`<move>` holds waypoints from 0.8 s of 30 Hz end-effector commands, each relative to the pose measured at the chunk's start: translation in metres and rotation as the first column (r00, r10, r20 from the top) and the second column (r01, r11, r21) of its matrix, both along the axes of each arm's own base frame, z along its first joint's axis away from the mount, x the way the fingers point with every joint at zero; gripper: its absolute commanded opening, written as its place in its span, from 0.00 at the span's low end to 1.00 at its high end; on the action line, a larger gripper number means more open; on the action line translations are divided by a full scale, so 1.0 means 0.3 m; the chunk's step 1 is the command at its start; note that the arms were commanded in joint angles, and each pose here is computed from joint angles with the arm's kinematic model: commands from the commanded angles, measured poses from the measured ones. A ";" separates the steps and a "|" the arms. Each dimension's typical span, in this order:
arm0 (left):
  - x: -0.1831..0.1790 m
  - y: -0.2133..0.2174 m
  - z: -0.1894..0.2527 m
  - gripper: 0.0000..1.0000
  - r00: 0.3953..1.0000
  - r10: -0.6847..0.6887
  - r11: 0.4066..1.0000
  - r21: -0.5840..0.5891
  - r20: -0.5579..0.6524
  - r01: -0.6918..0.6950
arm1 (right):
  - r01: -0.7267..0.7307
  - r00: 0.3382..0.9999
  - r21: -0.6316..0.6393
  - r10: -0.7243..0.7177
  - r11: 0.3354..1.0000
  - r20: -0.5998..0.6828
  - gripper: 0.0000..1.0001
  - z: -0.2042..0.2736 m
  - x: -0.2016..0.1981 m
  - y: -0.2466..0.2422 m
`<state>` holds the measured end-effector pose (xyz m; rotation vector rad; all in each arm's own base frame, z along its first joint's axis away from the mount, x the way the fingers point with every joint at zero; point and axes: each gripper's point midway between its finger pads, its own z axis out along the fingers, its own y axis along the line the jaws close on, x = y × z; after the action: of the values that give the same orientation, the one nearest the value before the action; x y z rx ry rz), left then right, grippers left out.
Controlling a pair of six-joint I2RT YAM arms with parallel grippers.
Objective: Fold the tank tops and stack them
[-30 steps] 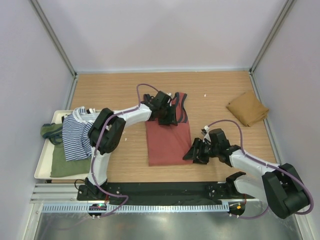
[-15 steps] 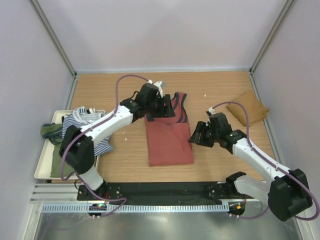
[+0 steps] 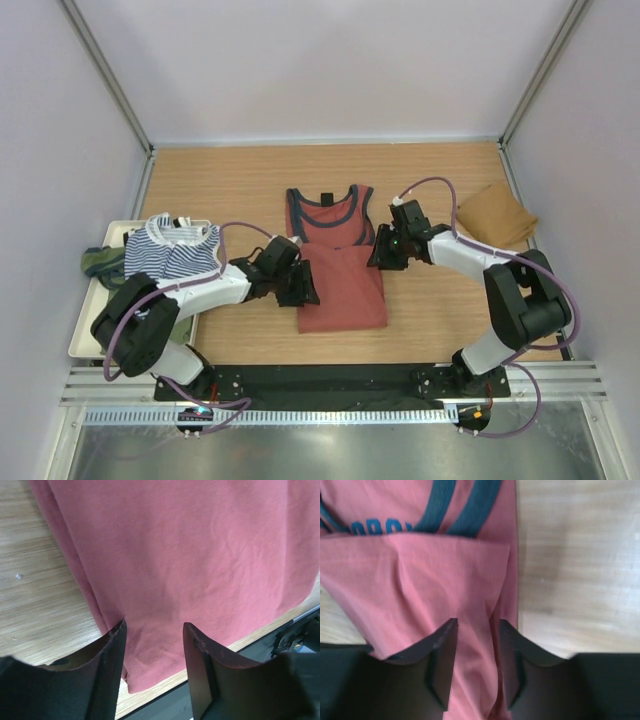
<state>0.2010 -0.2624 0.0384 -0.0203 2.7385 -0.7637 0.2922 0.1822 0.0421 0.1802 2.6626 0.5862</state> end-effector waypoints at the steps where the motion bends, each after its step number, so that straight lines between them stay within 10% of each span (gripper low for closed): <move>1: 0.038 -0.033 0.030 0.48 0.998 0.040 0.998 -0.058 0.043 -0.038 | 0.007 0.993 0.006 -0.008 1.000 0.117 0.40 0.067 0.124 0.023; 5: 0.002 0.018 -0.045 0.42 0.998 0.058 0.998 0.005 0.001 -0.058 | 0.014 0.990 -0.045 -0.007 0.999 0.137 0.09 0.070 0.167 0.007; 12: -0.028 0.101 -0.081 0.37 0.997 0.075 0.992 0.103 0.004 -0.075 | 0.037 0.985 -0.081 -0.023 0.996 0.169 0.06 0.079 0.208 -0.009; 19: -0.016 0.129 -0.057 0.38 0.996 0.080 0.986 0.145 0.036 -0.084 | 0.045 0.992 -0.094 -0.034 0.995 0.122 0.30 0.011 0.199 -0.015; 24: -0.016 0.124 0.016 0.61 0.995 0.060 0.992 0.109 0.074 -0.068 | 0.020 0.985 -0.037 -0.013 0.999 0.172 0.63 0.099 0.169 -0.001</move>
<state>0.1974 -0.2358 0.0323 -0.0813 2.7118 -0.6341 0.3327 0.1775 0.0374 0.1605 2.6203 0.4603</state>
